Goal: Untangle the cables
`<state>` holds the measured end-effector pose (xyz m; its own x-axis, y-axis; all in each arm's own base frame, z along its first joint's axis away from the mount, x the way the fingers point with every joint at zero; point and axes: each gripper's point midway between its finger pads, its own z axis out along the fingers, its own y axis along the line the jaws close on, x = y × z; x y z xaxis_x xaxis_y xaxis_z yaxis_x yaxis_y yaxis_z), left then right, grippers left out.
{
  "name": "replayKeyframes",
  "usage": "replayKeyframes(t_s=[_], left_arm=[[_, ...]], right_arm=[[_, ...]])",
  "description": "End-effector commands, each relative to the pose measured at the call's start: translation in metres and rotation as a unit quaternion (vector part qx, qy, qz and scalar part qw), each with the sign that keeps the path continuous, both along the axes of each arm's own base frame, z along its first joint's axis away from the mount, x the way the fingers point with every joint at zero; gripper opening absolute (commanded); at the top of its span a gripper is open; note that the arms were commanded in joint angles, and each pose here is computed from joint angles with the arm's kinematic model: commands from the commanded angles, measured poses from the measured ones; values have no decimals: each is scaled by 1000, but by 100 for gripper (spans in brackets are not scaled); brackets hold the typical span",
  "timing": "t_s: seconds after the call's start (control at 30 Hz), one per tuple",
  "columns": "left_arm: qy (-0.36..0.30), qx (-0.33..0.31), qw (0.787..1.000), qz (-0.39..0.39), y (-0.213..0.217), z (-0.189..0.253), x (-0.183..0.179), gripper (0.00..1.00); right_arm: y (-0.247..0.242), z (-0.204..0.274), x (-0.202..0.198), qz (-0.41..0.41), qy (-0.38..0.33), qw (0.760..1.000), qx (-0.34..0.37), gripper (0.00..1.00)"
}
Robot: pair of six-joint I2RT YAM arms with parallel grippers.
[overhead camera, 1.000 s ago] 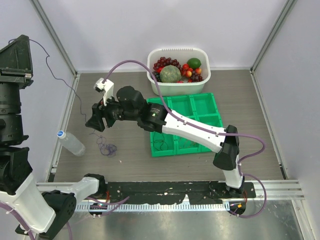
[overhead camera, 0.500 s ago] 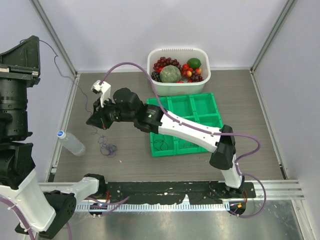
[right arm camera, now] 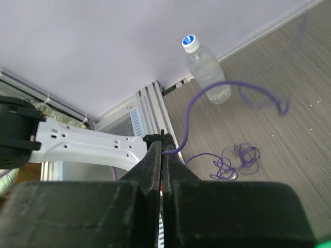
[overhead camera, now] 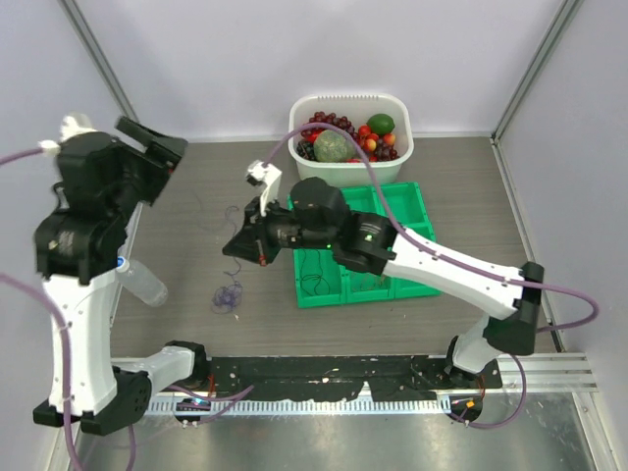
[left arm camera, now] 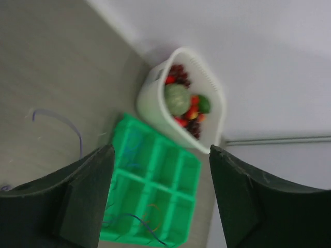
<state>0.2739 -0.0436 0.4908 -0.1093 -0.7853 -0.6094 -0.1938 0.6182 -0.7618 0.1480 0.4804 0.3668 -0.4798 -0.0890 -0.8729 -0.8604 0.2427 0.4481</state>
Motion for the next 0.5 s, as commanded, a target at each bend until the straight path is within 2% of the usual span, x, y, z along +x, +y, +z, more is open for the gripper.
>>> replayKeyframes(t_s=[0.0, 0.03, 0.07, 0.1, 0.17, 0.27, 0.33, 0.47], left_arm=[[159, 4, 987, -2, 1, -102, -8, 82], [176, -1, 984, -5, 0, -117, -11, 85], [186, -3, 983, -10, -3, -128, -12, 98], [198, -6, 980, -18, -6, -140, -15, 100], [227, -12, 973, -39, -13, -164, -20, 100], [236, -35, 966, -94, -33, -186, -32, 100], [206, -38, 967, -147, -48, -189, -40, 94], [153, -22, 966, -206, -58, -196, -64, 82]], right_arm=[[-20, 37, 14, -54, 21, 996, 63, 1], [-20, 41, 16, -60, 24, 996, 69, 1], [-20, 43, 16, -64, 34, 995, 72, 1], [-21, 49, 17, -69, 37, 994, 78, 1], [-22, 54, 21, -83, 51, 992, 85, 1], [-23, 60, 26, -101, 62, 989, 90, 1], [-24, 61, 30, -116, 68, 987, 87, 1], [-26, 63, 36, -136, 75, 985, 81, 1]])
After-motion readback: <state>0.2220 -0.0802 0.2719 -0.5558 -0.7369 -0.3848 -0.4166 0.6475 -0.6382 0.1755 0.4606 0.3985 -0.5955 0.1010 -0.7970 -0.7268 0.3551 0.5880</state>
